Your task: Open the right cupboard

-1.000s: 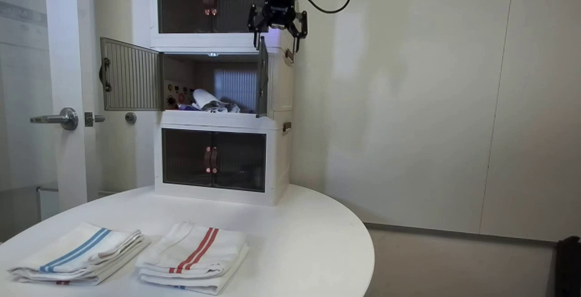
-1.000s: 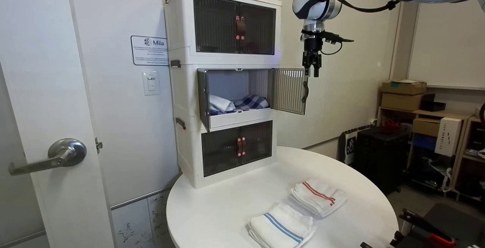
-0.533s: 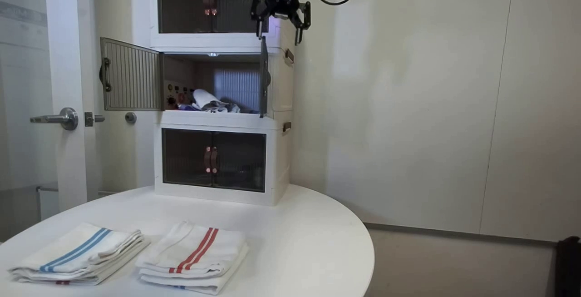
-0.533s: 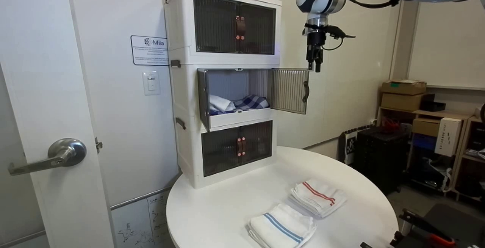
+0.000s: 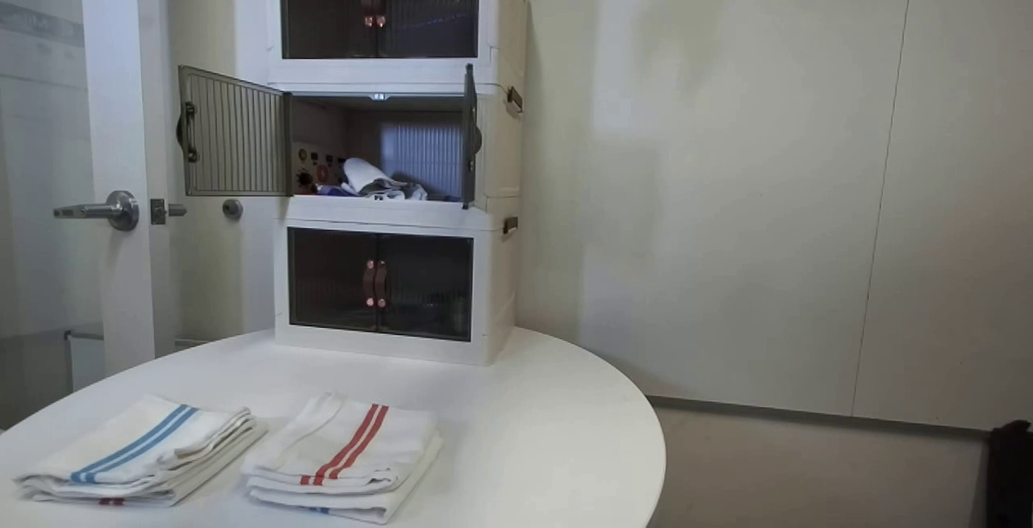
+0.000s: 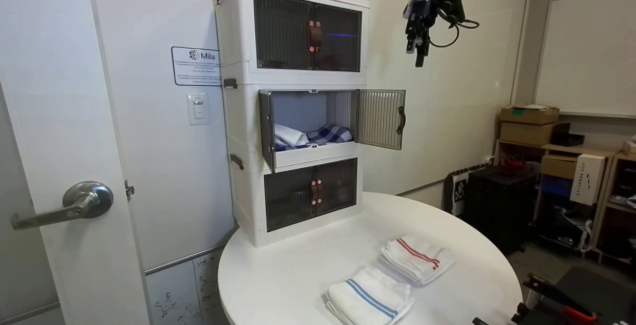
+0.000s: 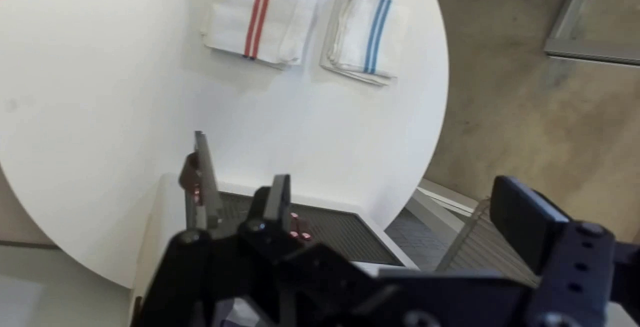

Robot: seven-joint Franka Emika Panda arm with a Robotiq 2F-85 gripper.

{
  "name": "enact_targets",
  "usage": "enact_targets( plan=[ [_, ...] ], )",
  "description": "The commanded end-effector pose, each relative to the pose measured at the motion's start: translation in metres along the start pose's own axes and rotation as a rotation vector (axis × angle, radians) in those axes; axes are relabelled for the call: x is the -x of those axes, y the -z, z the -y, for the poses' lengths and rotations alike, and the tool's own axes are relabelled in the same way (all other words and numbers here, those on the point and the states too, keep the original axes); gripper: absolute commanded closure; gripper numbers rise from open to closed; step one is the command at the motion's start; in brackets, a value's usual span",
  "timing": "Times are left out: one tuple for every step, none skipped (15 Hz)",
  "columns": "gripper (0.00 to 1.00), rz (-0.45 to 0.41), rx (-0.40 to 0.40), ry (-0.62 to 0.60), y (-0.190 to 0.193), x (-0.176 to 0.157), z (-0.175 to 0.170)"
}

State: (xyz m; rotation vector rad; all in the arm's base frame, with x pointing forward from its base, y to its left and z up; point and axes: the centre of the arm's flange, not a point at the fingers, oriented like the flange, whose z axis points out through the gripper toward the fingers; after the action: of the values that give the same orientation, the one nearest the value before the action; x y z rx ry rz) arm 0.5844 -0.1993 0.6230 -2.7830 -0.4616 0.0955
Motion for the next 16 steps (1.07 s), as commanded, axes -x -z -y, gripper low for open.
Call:
enact_targets(
  plan=[
    [0.0, -0.054, -0.086, -0.014, 0.026, 0.014, 0.049],
    [0.0, -0.065, -0.091, -0.018, 0.025, 0.013, 0.061],
    [0.0, -0.076, -0.084, -0.025, 0.018, 0.008, 0.075],
    [0.0, -0.088, -0.076, -0.028, 0.01, 0.002, 0.088],
    [0.0, -0.093, -0.073, -0.034, 0.001, -0.007, 0.099],
    [0.0, -0.098, -0.068, -0.042, -0.011, -0.018, 0.111],
    [0.0, -0.112, -0.061, -0.056, -0.025, -0.03, 0.123],
    [0.0, -0.122, -0.057, -0.066, -0.039, -0.043, 0.135],
    [0.0, -0.137, -0.052, -0.081, -0.055, -0.055, 0.148],
    [0.0, -0.163, -0.031, -0.104, -0.071, -0.066, 0.159],
    [0.0, -0.192, -0.005, -0.131, -0.087, -0.074, 0.169],
    [0.0, -0.218, 0.011, -0.157, -0.099, -0.081, 0.177],
    [0.0, -0.244, 0.038, -0.183, -0.111, -0.086, 0.184],
    [0.0, -0.277, 0.073, -0.219, -0.122, -0.087, 0.189],
    [0.0, -0.31, 0.108, -0.248, -0.13, -0.087, 0.194],
    [0.0, -0.341, 0.14, -0.273, -0.136, -0.084, 0.197]
  ],
)
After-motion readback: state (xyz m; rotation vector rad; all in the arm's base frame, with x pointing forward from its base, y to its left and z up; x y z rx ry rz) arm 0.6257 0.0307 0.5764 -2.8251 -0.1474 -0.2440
